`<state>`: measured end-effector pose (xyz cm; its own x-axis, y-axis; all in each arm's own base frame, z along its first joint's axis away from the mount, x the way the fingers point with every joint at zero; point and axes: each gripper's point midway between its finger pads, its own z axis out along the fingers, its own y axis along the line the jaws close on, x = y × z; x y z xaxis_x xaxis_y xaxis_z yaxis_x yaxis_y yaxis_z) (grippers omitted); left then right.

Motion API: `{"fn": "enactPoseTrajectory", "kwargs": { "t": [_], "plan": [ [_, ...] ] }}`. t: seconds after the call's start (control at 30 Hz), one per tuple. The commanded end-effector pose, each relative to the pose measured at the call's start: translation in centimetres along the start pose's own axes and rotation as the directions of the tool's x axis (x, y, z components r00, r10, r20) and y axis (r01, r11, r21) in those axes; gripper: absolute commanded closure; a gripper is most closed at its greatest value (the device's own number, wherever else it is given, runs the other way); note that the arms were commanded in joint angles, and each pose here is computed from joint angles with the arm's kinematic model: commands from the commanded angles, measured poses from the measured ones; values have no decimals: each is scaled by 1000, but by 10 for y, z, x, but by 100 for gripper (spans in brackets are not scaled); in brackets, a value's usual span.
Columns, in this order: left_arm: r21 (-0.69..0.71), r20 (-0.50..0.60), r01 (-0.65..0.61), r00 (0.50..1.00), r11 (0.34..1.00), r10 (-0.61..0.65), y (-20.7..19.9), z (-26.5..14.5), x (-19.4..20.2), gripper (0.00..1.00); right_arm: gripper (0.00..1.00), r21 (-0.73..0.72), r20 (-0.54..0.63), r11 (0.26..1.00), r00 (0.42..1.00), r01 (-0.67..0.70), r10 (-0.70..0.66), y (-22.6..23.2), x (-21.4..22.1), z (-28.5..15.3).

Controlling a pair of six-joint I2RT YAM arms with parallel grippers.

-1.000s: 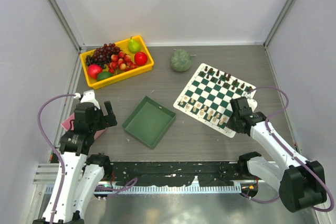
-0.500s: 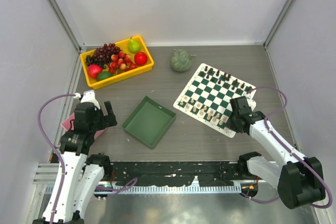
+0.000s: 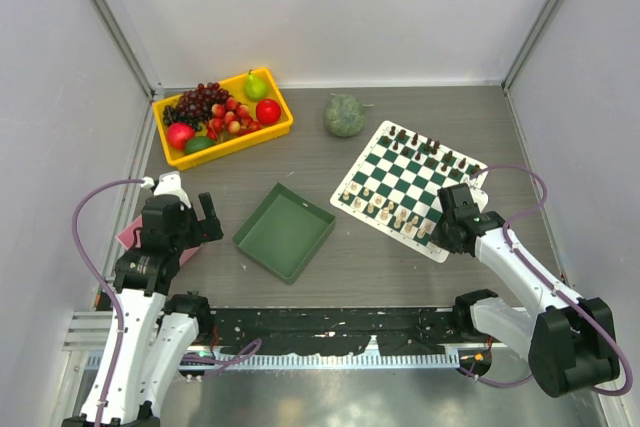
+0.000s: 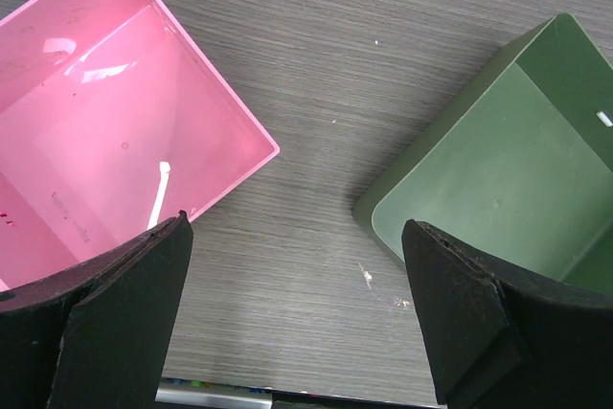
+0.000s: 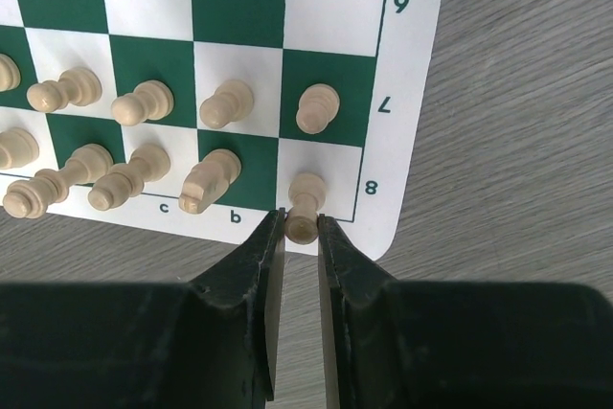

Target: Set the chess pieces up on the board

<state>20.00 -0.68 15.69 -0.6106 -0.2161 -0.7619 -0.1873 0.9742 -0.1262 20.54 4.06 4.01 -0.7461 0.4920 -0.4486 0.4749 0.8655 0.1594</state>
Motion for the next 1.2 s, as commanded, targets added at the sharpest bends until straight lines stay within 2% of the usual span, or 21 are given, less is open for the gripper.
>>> {"fn": "enactPoseTrajectory", "kwargs": {
  "t": [0.0, 0.6, 0.93, 1.03, 1.07, 1.17],
  "plan": [
    [19, 35, -2, 999, 1000, 1, -4, -1, -11, 1, 76, 9, 33, 1000, 999, -10, 9, -1, -8, 0],
    [20, 35, -3, 999, 1000, 2, -5, -1, -12, 1, 63, -26, 62, 1000, 998, -9, 11, 9, -20, -9],
    [19, 35, -2, 999, 1000, 1, -4, -1, -11, 1, 55, -114, 216, 993, 976, 1, 24, 24, -60, -48],
    [23, 34, -5, 999, 1000, 4, -5, -1, -11, 1, 45, -224, 298, 972, 955, 67, 3, 46, -81, -68],
    [20, 36, -2, 999, 1000, 1, -5, -2, -12, 1, 38, -256, 328, 962, 945, 97, -8, 53, -88, -76],
    [23, 40, -4, 999, 1000, 3, -5, -2, -12, 1, 28, -306, 404, 939, 914, 158, -22, 70, -110, -98]
  ]
}}
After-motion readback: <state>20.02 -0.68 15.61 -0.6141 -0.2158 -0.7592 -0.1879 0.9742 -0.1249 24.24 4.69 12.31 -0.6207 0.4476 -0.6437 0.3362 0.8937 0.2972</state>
